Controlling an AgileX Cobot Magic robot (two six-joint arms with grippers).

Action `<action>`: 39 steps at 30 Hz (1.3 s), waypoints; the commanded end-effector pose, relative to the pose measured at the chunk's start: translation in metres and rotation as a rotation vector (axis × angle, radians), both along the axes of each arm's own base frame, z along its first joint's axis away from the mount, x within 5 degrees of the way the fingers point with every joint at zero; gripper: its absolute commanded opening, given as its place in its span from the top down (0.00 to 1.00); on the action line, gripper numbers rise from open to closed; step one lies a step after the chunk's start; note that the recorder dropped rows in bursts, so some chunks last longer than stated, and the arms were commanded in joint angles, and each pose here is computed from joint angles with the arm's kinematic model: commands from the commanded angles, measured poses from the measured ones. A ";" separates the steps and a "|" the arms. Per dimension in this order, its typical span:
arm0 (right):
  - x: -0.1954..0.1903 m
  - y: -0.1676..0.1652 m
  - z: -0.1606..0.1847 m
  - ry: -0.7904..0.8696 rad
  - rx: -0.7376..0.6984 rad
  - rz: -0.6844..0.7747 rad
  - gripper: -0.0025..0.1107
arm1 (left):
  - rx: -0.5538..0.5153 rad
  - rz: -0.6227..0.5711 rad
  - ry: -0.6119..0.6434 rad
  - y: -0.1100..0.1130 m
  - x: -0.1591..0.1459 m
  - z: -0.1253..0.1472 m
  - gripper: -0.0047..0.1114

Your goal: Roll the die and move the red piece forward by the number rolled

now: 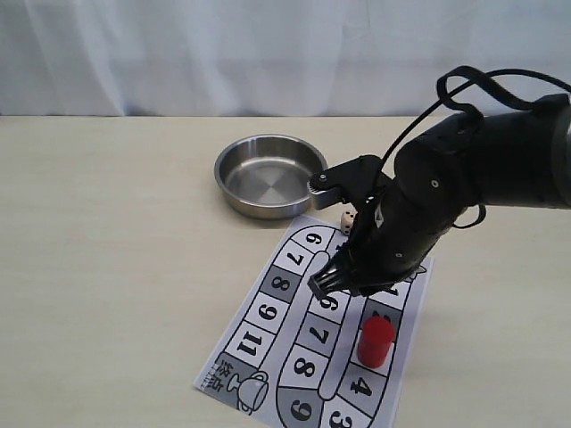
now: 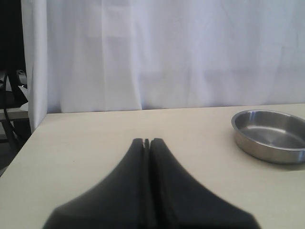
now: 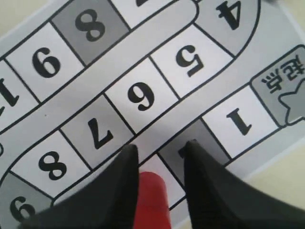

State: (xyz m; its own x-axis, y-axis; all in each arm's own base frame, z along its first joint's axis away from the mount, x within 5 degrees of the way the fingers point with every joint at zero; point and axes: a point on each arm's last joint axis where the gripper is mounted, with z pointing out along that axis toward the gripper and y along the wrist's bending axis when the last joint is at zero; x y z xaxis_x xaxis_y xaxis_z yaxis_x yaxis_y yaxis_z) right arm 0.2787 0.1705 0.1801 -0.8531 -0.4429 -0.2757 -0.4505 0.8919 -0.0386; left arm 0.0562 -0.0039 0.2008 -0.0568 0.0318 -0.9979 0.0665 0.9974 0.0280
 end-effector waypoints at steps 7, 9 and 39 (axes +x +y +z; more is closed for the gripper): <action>0.026 -0.062 0.003 0.019 -0.025 -0.212 0.94 | -0.010 -0.002 -0.003 0.000 0.000 -0.001 0.96; 0.029 -0.077 0.003 0.036 -0.035 -0.252 0.94 | -0.010 -0.002 -0.003 0.000 0.000 -0.001 0.96; 0.036 -0.160 0.001 0.123 -0.013 -0.343 0.94 | -0.010 -0.002 -0.003 0.000 0.000 -0.001 0.96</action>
State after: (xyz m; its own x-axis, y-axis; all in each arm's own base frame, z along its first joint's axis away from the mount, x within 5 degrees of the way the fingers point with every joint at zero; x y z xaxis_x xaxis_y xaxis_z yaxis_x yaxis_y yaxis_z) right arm 0.3141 0.0125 0.1774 -0.9833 -0.1218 -0.1351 -0.1214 0.9925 -0.0112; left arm 0.0562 -0.0039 0.2008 -0.0568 0.0318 -0.9979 0.0665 0.9974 0.0280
